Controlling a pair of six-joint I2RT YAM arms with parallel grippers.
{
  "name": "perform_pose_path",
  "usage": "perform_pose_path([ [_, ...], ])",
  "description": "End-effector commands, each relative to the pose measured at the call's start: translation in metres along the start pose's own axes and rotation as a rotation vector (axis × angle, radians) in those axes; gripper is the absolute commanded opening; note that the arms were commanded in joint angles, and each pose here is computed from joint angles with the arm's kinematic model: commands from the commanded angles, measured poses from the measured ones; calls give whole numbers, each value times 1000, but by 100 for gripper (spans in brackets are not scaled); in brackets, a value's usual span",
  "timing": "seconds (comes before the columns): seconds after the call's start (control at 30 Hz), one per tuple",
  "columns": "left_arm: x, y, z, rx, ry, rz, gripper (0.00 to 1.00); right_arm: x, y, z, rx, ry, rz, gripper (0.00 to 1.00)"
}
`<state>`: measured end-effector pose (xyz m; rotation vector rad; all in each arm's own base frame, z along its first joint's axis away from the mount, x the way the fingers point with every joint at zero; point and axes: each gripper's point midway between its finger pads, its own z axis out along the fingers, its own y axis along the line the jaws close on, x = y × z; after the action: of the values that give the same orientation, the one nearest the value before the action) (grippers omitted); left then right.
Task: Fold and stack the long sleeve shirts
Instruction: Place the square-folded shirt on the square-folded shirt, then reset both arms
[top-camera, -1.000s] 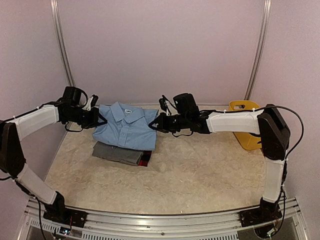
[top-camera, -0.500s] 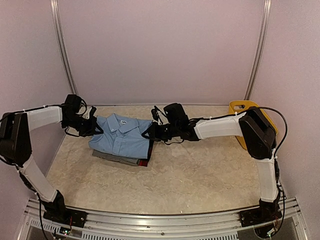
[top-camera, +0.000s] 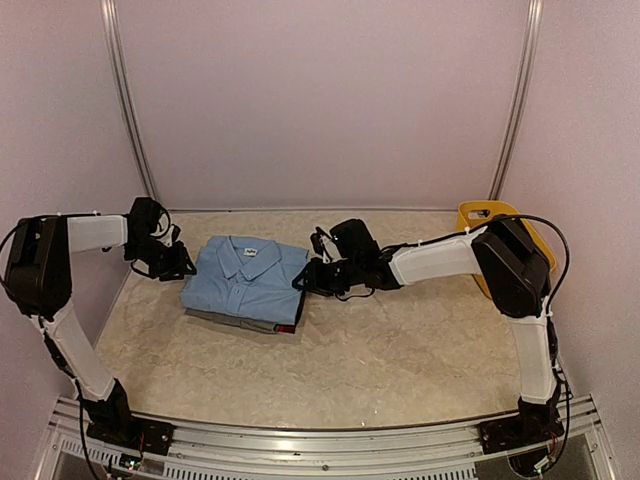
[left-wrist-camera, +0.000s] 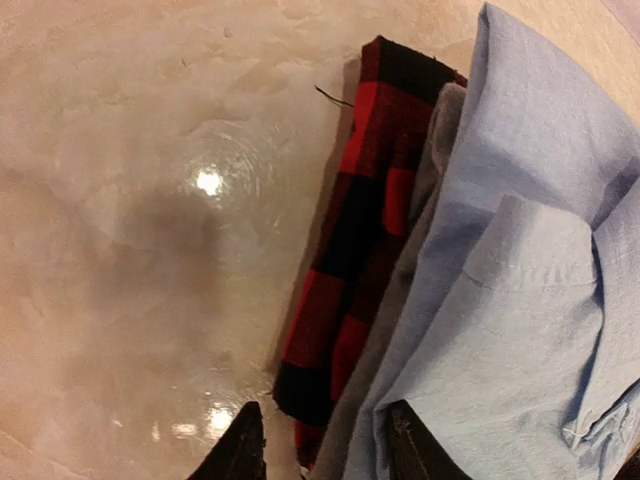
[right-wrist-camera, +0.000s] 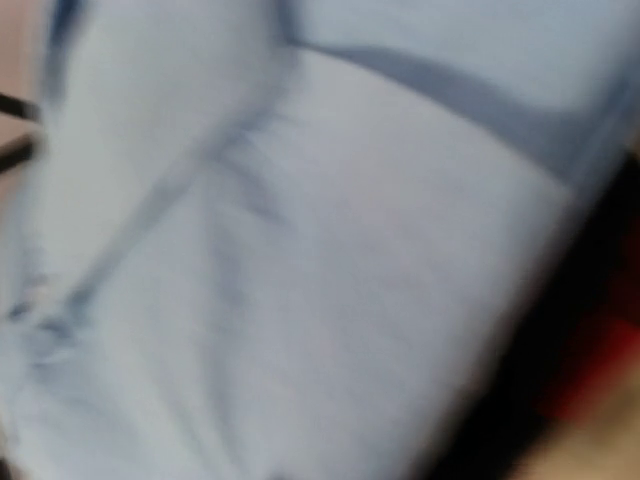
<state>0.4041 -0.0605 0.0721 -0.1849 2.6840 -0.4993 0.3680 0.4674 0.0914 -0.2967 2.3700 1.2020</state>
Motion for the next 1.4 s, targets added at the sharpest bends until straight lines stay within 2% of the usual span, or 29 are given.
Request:
perform_pose_path([
  [0.0, -42, 23, -38, -137, -175, -21, 47, -3, -17, -20, 110, -8, -27, 31],
  [0.17, -57, 19, -70, -152, -280, -20, 59, -4, -12, -40, 128, -21, -69, 47],
  [0.3, -60, -12, -96, -36, -379, 11, 68, -8, 5, -62, 89, -46, -144, 57],
  [0.37, -56, -32, -109, 32, -420, 26, 74, -5, 11, -71, 70, -42, -177, 60],
  [0.47, -43, -63, -120, 121, -459, 55, 77, -2, 13, -90, 81, -58, -217, 62],
  [0.67, -10, -115, -140, 248, -592, 126, 81, -6, -5, -152, 267, -121, -335, 65],
  [0.7, -8, -119, -152, 249, -636, 139, 84, -8, -9, -165, 308, -129, -350, 66],
  [0.77, -9, -121, -170, 228, -691, 151, 98, -12, -17, -193, 368, -139, -367, 67],
  [0.87, -21, -121, -203, 167, -763, 186, 99, -25, -28, -240, 444, -179, -378, 73],
  [0.97, -32, -115, -220, 70, -791, 223, 99, -43, -39, -291, 529, -267, -371, 94],
  [1.0, -35, -114, -224, 55, -801, 230, 99, -49, -40, -310, 560, -312, -374, 99],
  [1.1, -46, -103, -237, 47, -851, 182, 99, -67, -36, -358, 611, -433, -382, 100],
  [1.2, -52, -97, -250, 133, -882, 156, 99, -83, -26, -389, 632, -499, -407, 99],
  [1.37, -62, -96, -264, 200, -893, 140, 99, -90, -12, -399, 633, -499, -497, 100],
])
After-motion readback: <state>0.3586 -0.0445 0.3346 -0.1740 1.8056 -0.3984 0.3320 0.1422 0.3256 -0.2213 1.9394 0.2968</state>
